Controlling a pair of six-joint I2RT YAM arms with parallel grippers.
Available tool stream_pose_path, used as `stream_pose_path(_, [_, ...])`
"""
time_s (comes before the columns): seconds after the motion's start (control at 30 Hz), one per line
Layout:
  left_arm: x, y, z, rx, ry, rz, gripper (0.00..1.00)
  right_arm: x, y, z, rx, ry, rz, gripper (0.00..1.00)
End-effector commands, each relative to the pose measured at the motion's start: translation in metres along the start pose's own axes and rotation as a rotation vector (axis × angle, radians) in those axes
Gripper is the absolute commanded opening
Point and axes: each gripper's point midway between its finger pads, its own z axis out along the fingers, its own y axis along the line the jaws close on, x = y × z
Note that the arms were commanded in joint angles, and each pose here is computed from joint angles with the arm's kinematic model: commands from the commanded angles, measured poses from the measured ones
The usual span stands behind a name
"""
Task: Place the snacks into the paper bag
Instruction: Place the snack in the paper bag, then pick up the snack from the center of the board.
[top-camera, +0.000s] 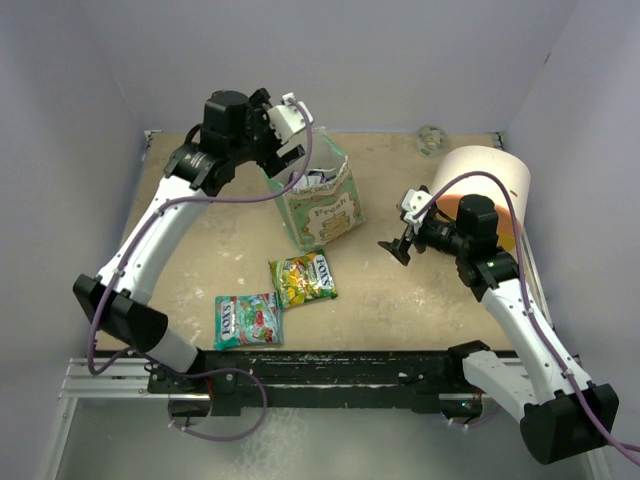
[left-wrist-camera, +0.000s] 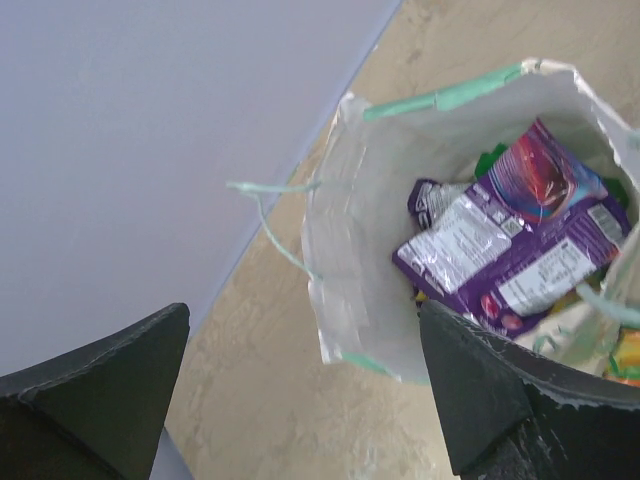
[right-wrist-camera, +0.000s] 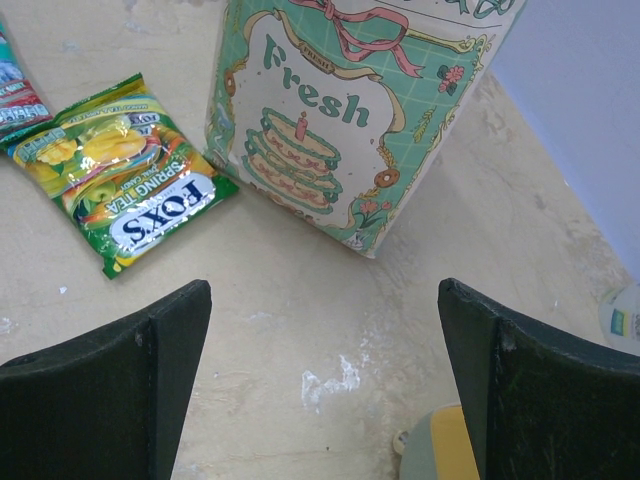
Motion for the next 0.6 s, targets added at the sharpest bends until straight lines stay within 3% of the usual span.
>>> stream_pose_path(0.0, [0.01, 0.013, -0.048, -0.098, 0.008, -0.079, 0.99, -0.012, 0.005, 0.004, -0.054, -0.05, 0.01, 0.97])
stream_pose_path(0.27, [0.097, -0.017, -0.094, -0.058, 0.119, -0.322, 0.99, 0.009, 0.049, 0.039, -0.24, 0.073, -0.01, 0.92])
stream_pose_path(0.47, [0.146, -0.064, -0.099, 0.009, 0.213, -0.423, 0.99, 0.029, 0.096, 0.068, -0.349, 0.163, -0.148, 0.92])
stream_pose_path(0.57, [0.161, -0.068, -0.1, 0.001, 0.215, -0.467, 0.99, 0.039, 0.113, 0.087, -0.397, 0.189, -0.178, 0.91])
